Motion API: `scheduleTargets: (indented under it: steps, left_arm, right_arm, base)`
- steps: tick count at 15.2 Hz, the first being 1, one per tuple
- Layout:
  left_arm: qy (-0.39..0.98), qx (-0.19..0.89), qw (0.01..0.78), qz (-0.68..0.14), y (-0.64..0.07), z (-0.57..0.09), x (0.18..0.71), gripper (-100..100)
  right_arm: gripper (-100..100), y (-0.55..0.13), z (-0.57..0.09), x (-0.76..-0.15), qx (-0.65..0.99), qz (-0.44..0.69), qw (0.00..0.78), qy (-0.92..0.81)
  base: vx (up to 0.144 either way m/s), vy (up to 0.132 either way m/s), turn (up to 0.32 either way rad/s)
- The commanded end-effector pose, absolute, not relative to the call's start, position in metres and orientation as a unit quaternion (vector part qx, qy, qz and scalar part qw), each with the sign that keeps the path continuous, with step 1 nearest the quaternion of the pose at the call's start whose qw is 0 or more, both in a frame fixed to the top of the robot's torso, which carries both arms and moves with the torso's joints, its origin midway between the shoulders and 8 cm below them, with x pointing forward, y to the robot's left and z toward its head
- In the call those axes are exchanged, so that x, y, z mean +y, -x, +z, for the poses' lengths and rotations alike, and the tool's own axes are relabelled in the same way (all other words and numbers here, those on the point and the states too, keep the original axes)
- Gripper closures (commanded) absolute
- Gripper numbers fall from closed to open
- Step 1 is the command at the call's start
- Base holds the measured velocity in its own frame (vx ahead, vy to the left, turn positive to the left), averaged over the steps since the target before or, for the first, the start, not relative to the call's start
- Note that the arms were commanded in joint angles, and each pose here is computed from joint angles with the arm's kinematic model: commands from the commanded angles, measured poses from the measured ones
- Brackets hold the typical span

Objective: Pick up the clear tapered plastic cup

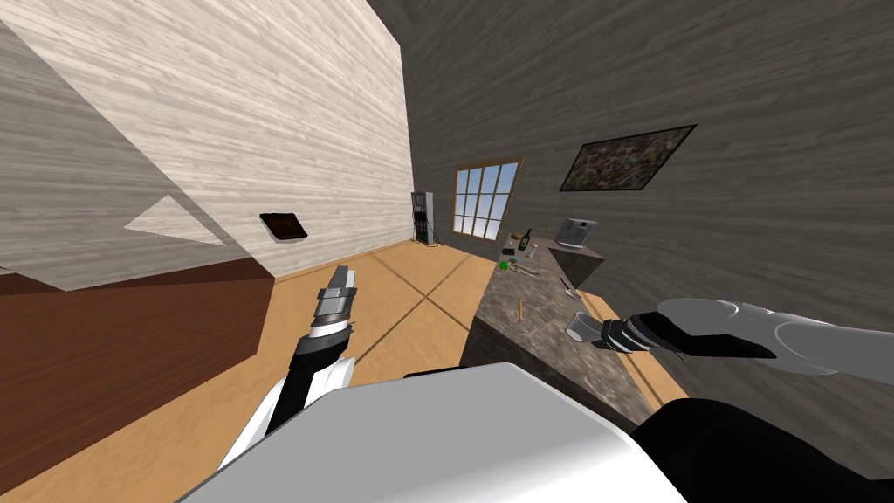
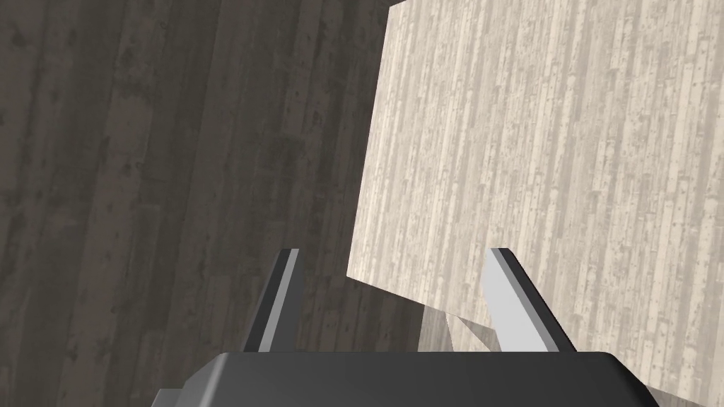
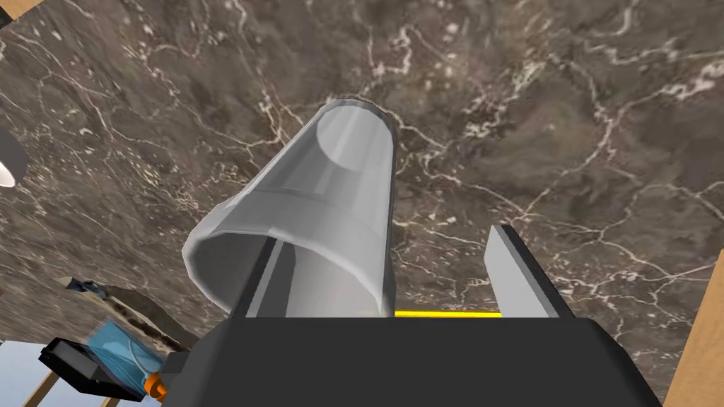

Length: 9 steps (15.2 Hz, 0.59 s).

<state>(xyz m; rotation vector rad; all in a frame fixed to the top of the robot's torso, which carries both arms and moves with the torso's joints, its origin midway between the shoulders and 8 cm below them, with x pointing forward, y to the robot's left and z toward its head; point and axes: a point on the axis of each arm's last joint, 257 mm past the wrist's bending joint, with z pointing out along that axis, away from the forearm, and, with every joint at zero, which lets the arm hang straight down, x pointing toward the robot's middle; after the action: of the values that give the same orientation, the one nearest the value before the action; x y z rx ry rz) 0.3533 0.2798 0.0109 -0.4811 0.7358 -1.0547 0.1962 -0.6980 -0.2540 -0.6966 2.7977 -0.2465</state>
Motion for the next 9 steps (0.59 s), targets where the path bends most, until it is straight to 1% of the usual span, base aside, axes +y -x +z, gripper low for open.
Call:
scheduleTargets:
  steps: [1,5,8,9]
  left_arm:
    - [0.222,0.34,0.773,-0.487,-0.353,0.011,0.28,0]
    - [0.222,0.34,0.773,-0.487,-0.353,0.011,0.28,0]
    - [0.222,0.34,0.773,-0.487,-0.353,0.011,0.28,0]
    - [0.222,0.34,0.773,-0.487,-0.353,0.011,0.28,0]
  right_arm:
    - [100,-0.196,-0.254,-0.698,0.959,-0.085,0.124,0.239]
    - [100,-0.2,-0.248,-0.696,0.959,-0.083,0.122,0.241]
    - [100,-0.213,-0.236,-0.693,0.957,-0.083,0.123,0.248]
    - [100,-0.208,-0.241,-0.695,0.958,-0.084,0.122,0.246]
  base:
    - [0.002,-0.002,0.015]
    - [0.005,0.002,0.002]
    - [0.008,0.011,-0.043]
    - [0.002,0.001,-0.015]
